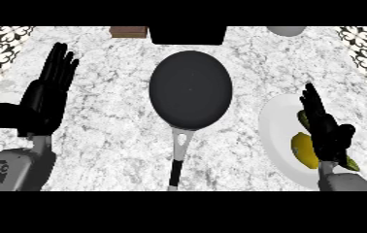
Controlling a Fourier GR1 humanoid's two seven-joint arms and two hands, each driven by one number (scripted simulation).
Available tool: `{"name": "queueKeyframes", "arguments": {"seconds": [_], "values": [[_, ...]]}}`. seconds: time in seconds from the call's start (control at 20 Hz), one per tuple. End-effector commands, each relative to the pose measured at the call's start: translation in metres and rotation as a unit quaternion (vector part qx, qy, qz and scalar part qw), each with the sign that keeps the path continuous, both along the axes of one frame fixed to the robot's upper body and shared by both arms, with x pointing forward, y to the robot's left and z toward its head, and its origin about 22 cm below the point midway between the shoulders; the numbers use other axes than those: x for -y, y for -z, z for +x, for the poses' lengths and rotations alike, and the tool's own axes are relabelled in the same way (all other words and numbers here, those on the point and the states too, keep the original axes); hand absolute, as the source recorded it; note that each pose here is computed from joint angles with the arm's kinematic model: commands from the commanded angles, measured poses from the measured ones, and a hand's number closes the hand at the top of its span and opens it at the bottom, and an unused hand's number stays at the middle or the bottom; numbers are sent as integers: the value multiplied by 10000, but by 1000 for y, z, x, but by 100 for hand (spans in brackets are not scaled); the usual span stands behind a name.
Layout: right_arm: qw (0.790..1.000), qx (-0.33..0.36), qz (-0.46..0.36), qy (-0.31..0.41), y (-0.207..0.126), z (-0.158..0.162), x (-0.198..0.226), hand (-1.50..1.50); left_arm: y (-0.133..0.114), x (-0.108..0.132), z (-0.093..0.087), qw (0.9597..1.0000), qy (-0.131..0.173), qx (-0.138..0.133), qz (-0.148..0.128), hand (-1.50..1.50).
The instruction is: Pick the squash from the plate and place it in the pan
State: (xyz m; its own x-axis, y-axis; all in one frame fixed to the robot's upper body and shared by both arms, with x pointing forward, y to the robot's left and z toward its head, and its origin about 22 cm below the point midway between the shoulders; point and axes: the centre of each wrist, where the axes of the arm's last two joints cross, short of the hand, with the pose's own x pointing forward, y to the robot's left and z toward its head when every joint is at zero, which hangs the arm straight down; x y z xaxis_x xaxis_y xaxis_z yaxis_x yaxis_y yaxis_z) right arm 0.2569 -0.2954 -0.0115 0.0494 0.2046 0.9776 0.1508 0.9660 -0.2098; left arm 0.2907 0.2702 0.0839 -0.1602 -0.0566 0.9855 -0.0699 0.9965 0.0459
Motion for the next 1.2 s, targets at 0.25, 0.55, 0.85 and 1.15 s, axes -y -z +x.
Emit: {"name": "queueKeyframes", "arguments": {"seconds": [0.25,0.55,0.85,1.15], "values": [[9805,789,1116,-1413,-74,49,54,-150,52,-35,-36,9771,-136,-1285,1690,0],[9949,-910,-175,388,-79,-25,195,-150,78,-25,-67,9725,-150,-1648,1639,0],[9618,-1512,-2177,-688,-120,-25,226,-150,82,-25,-66,9724,-9,-1710,1589,0],[9301,-1989,-2613,-1647,-143,-2,230,-150,72,-20,-71,9731,68,-1653,1606,0]]}}
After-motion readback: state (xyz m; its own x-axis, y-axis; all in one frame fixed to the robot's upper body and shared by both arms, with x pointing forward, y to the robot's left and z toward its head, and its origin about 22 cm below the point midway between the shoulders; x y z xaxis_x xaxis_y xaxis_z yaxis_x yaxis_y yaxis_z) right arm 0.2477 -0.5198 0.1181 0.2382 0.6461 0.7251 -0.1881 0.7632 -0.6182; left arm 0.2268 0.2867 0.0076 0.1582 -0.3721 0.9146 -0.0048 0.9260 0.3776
